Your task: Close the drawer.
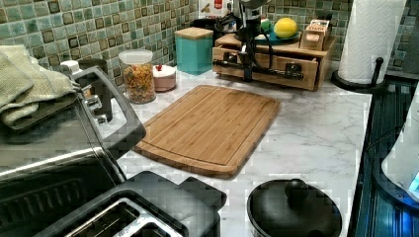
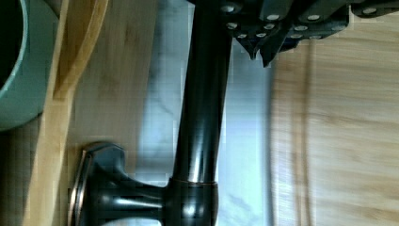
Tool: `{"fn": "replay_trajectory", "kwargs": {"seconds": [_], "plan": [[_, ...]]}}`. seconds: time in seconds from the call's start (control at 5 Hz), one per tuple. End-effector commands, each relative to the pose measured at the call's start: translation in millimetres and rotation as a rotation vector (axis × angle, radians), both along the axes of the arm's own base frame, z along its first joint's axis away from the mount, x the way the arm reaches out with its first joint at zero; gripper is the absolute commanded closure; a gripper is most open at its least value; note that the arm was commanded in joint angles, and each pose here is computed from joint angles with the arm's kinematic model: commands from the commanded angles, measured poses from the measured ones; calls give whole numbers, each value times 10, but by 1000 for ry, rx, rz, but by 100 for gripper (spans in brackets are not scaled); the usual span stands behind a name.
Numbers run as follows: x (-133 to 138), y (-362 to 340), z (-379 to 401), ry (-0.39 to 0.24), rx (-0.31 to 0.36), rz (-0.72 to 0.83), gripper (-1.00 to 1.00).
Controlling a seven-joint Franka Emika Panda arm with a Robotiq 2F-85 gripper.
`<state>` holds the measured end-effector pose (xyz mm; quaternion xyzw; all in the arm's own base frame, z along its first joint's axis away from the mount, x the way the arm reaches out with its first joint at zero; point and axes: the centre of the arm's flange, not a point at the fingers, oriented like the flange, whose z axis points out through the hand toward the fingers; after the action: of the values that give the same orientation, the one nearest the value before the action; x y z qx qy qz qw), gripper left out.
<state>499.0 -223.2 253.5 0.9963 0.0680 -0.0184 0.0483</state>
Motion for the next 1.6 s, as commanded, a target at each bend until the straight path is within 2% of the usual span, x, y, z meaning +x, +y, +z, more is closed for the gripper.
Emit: {"fn": "replay_trajectory", "kwargs": {"seconds": [0.2,0.4,0.6,1.6], "plan": [[79,-1667,963,-141,-167,-132,100],[67,-1768,1060,-176,-210,-160,100],[66,-1744,1116,-156,-161,-125,100],[67,-1744,1116,-156,-161,-125,100]]}}
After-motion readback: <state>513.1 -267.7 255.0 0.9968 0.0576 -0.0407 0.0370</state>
